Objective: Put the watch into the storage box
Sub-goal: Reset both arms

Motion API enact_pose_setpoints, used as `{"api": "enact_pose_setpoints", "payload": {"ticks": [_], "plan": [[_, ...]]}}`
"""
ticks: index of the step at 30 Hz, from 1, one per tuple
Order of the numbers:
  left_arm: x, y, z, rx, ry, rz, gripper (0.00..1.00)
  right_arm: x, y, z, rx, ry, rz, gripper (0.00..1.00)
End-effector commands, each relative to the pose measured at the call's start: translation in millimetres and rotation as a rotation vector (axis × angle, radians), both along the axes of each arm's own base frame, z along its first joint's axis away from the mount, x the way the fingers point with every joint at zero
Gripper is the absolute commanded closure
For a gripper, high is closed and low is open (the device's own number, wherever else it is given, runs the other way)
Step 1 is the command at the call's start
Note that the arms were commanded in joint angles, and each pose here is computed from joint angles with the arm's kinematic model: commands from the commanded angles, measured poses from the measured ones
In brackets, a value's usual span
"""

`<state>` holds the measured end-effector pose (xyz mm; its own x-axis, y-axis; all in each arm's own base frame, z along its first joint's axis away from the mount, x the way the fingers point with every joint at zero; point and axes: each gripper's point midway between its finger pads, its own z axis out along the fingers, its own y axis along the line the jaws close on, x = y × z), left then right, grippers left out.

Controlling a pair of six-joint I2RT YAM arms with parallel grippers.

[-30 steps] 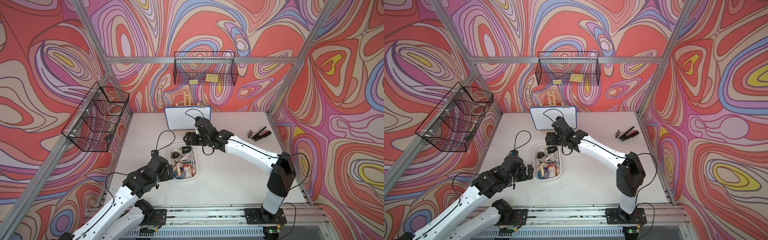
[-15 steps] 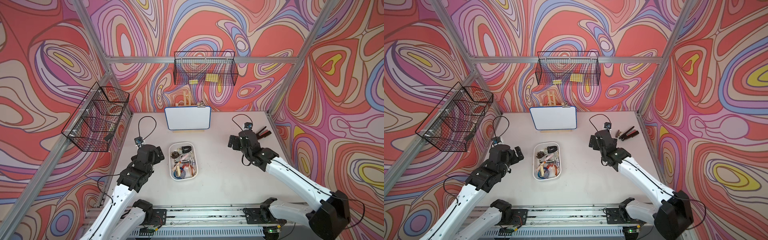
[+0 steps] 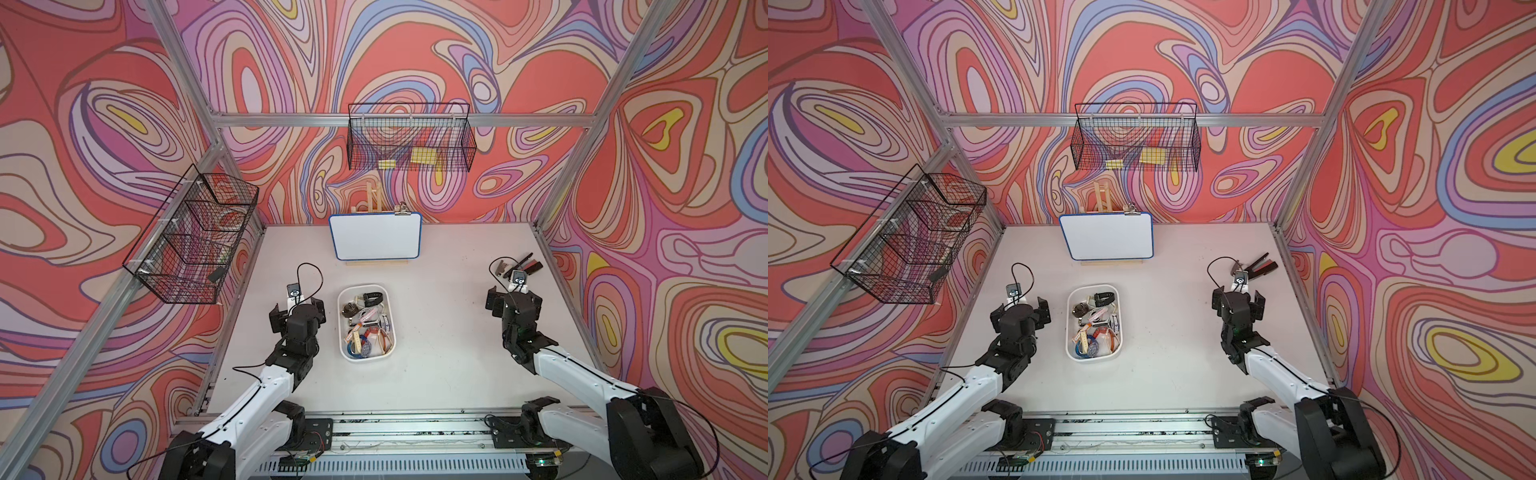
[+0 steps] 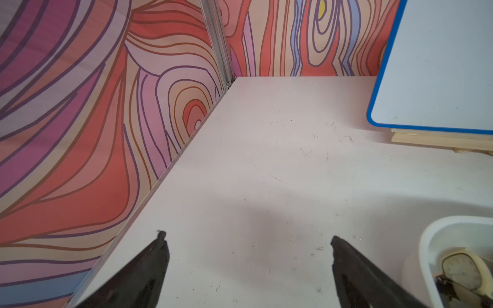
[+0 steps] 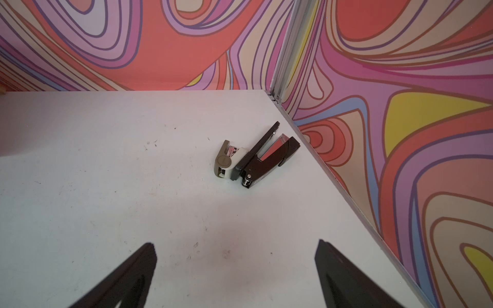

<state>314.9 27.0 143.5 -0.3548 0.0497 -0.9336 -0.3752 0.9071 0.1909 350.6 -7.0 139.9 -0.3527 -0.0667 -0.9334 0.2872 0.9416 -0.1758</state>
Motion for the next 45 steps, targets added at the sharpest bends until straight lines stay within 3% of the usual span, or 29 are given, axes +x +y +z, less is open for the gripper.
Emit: {"api": "enact_pose_setpoints", "payload": {"ticks": [1, 8, 14, 16, 19, 25, 45], "plan": [[16, 7, 20, 0.086, -0.123, 0.033, 0.0, 17, 6, 17, -0.009, -0.127, 0.038, 0.02], [36, 5, -6, 0.097, -0.125, -0.006, 0.0, 40, 12, 1, -0.009, -0.178, 0.077, 0.02], [48, 4, -22, -0.012, -0.154, -0.101, 0.0, 55, 4, -15, 0.018, -0.188, 0.095, 0.02], [53, -11, -33, -0.034, -0.083, -0.192, 0.0, 58, 1, -18, 0.042, -0.168, 0.101, 0.02], [62, -9, -40, -0.016, -0.114, -0.195, 0.0, 63, -15, -24, 0.103, -0.155, 0.072, 0.02], [67, -3, -48, -0.093, -0.033, -0.188, 0.0, 70, -24, -39, 0.142, -0.119, 0.055, 0.02], [73, 2, -51, -0.114, -0.014, -0.183, 0.0, 71, -26, -38, 0.139, -0.123, 0.051, 0.02]]}}
